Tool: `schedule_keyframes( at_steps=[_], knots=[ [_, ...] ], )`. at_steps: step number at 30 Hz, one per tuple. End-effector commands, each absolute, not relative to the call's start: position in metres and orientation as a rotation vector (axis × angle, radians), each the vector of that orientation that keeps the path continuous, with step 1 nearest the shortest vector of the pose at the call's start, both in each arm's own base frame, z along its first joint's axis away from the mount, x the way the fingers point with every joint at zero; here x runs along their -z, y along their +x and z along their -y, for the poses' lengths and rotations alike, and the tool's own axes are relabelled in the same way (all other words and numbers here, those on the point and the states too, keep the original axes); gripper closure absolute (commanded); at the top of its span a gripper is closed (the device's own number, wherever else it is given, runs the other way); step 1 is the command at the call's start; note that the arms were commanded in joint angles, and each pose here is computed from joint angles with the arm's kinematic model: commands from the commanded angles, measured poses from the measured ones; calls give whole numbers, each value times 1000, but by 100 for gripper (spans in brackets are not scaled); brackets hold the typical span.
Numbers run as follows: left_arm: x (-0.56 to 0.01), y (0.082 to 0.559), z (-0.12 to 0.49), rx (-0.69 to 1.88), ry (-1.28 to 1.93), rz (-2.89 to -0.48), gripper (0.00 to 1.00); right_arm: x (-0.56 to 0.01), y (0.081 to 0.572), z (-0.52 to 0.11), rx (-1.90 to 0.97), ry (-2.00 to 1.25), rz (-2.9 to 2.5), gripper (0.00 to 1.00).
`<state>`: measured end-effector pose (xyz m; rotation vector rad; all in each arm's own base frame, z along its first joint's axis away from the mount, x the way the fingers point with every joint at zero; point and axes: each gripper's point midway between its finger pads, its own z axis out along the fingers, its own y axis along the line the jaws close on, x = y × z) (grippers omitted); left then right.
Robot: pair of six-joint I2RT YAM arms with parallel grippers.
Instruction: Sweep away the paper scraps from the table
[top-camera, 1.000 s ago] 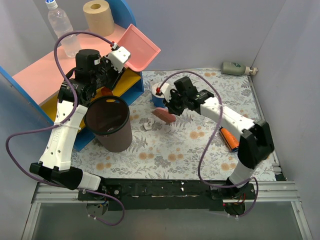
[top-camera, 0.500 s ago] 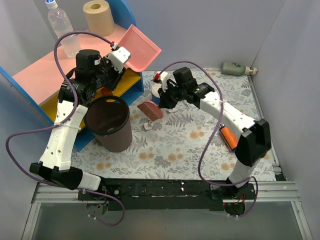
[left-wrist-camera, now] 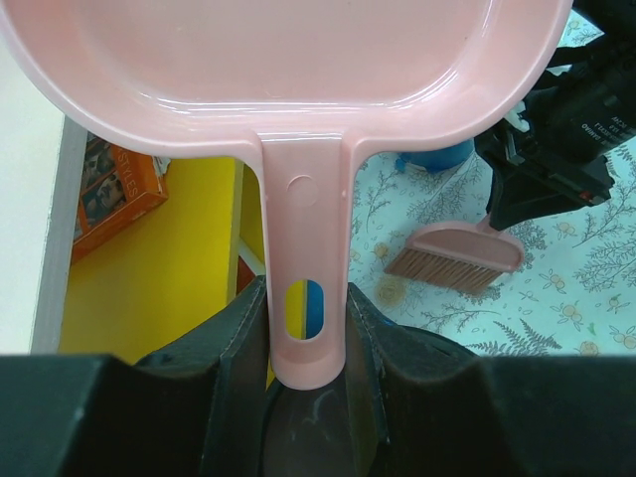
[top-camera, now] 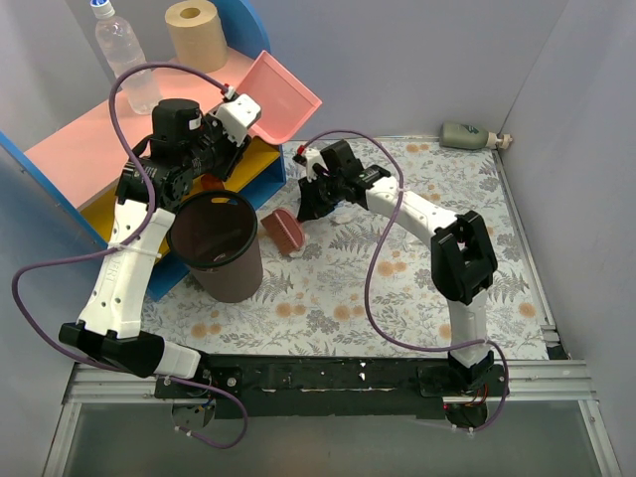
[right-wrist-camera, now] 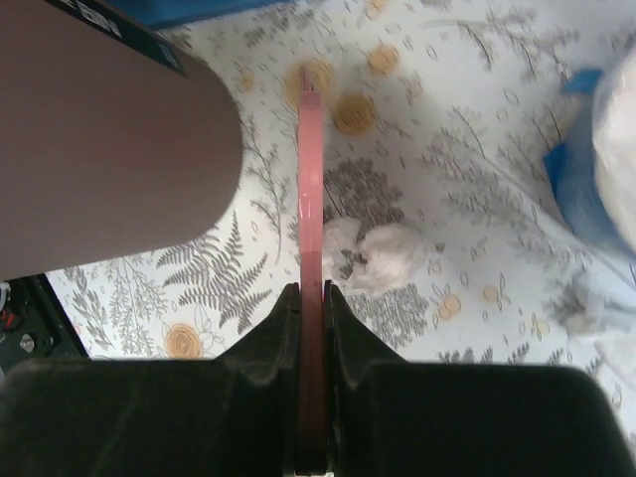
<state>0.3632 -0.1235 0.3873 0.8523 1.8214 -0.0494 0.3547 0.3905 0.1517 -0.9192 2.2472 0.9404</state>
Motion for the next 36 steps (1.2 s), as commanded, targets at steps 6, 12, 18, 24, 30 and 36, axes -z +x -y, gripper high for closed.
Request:
schedule_keyframes(
  at_steps=[6,12,18,24,30,36],
  knots=[
    [-388,356,145,128,927,-1775,100,-146,336,-278,-758,-675,-2392,99],
    [-354,346,185,205,1084,-1800,100,-154,287,-206,-773,-739,-2351,99],
    [-298,307,232,357,1228,-1921,100,-240,267,-200,-837,-926,-1975,99],
    [-248,274,228,374,1378,-2092,100,-250,281,-149,-574,-816,-2043,99],
    [-216,247,214,349,1492,-2206,100,-245,308,-110,-443,-631,-2094,99],
    [-181,216,208,345,1614,-2327,100,-266,346,-124,-478,-637,-1992,99]
  ],
)
